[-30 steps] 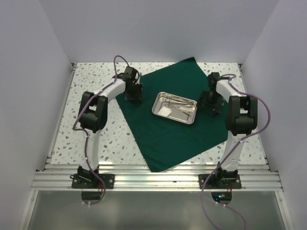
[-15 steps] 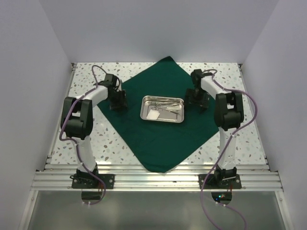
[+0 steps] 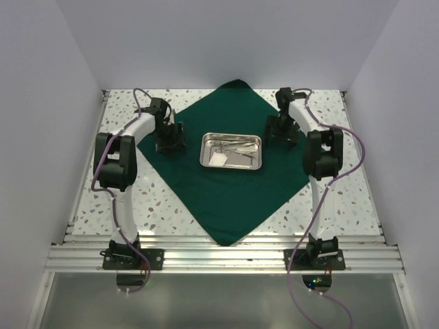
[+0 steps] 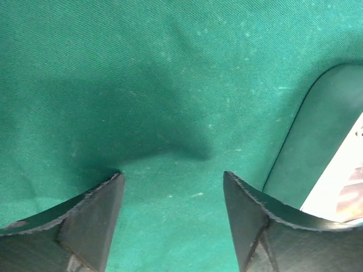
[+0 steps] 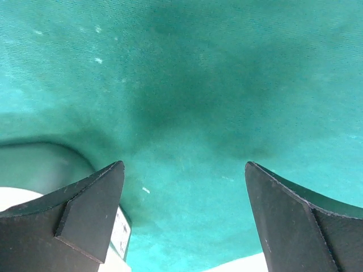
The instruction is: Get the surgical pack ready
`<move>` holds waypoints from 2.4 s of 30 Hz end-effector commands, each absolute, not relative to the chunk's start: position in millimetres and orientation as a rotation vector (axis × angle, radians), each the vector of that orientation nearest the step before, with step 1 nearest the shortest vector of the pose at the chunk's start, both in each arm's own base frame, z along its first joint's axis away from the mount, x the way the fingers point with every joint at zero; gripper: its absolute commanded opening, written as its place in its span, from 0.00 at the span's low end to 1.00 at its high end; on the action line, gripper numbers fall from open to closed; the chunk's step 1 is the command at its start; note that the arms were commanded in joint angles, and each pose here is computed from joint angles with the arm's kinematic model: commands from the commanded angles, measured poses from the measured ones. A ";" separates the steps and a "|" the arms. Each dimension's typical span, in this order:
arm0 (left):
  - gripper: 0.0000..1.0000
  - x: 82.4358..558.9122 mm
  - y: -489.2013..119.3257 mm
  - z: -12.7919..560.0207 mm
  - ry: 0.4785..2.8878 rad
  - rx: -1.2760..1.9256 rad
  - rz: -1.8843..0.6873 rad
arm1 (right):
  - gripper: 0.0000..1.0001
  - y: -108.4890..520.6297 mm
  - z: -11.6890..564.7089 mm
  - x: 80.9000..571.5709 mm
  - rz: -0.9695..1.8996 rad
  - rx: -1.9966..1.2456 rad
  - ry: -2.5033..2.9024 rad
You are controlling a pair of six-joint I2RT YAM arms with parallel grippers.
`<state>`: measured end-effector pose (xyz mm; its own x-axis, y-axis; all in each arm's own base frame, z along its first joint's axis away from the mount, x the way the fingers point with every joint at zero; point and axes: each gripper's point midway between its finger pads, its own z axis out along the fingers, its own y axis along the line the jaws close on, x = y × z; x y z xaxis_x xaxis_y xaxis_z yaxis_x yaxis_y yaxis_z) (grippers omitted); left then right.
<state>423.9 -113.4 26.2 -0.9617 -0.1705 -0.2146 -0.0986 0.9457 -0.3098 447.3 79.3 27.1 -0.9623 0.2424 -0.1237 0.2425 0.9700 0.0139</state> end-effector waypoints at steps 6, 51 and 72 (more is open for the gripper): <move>0.83 411.5 -99.9 35.1 2.812 -0.194 -0.422 | 0.92 74.1 130.8 416.5 0.123 0.293 2.771; 0.35 366.1 -206.6 59.5 2.832 0.079 -0.783 | 0.27 171.0 50.7 386.7 0.572 0.134 2.910; 0.33 371.2 -215.7 71.6 2.785 0.153 -0.830 | 0.28 181.5 62.6 392.2 0.530 0.082 2.895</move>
